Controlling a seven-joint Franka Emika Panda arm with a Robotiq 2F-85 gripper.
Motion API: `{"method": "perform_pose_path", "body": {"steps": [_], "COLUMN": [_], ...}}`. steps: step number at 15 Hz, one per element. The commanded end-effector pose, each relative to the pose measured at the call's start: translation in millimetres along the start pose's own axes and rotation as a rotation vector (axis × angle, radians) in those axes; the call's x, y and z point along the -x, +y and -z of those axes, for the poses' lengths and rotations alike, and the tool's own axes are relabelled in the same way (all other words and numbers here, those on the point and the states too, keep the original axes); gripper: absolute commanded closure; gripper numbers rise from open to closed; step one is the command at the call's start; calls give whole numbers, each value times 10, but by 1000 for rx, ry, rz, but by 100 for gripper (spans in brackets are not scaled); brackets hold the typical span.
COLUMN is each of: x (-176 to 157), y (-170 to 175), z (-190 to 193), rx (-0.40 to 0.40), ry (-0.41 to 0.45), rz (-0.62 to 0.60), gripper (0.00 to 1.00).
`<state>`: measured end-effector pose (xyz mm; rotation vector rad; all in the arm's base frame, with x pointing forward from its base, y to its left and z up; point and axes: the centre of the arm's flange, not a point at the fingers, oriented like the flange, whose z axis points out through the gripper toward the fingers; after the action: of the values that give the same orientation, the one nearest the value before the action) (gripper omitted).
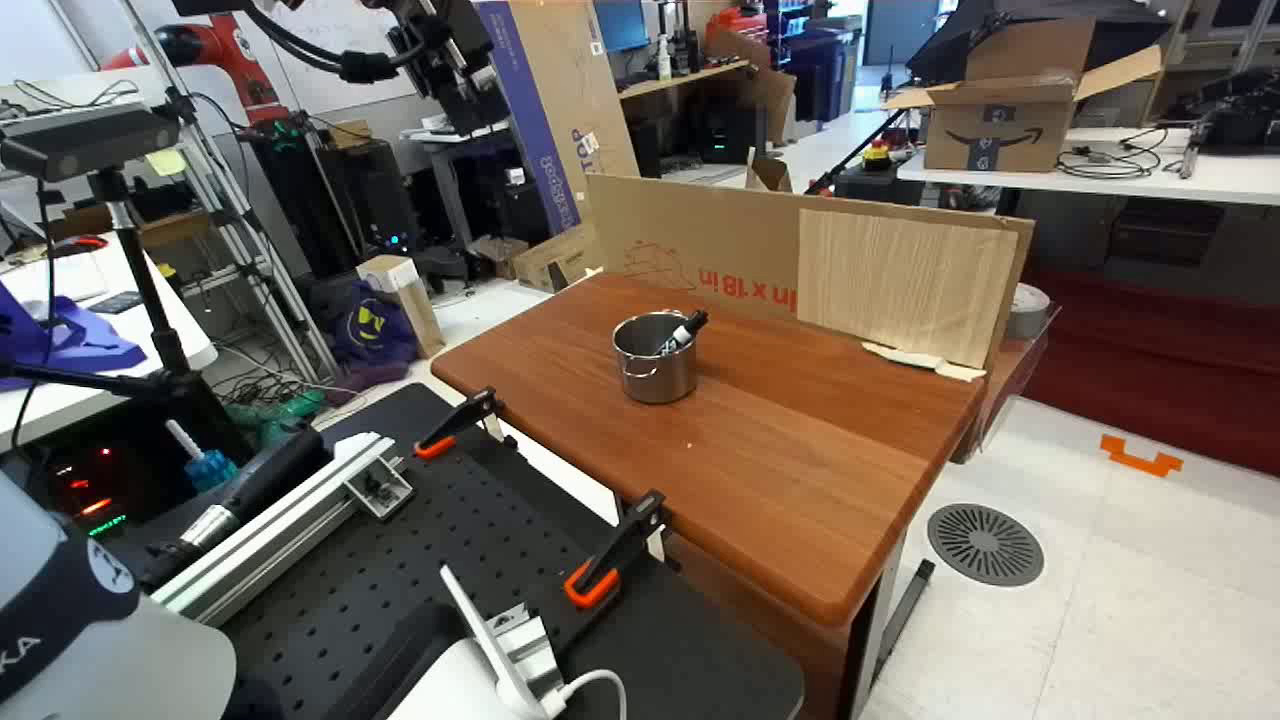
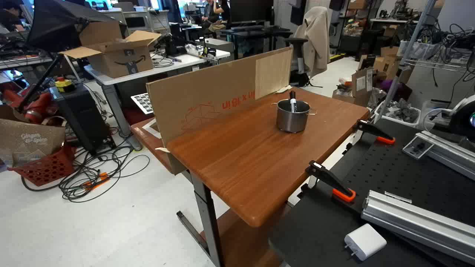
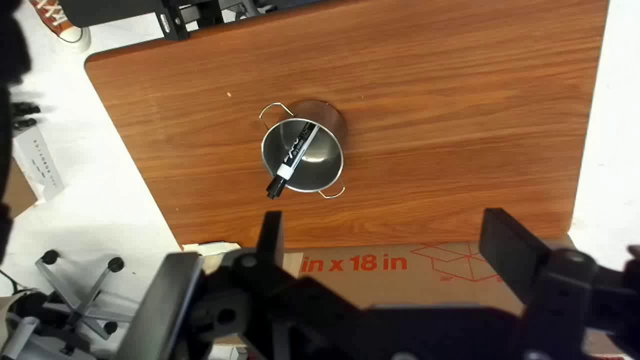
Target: Put the marker on the table
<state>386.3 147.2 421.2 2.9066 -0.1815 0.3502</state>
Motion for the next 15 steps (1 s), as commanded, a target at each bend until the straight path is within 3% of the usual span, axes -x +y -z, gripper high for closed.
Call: {"method": "perform_pose_path", "body": {"steps": [1,7,15], "x": [-2,-157,-600], "y": [-1,275,856], "z": [3,-256,-963], "rx": [0,-41,-181], "ry": [1,-31,-61], "rz": [0,-90,-361], "gripper": [0,0,0]}}
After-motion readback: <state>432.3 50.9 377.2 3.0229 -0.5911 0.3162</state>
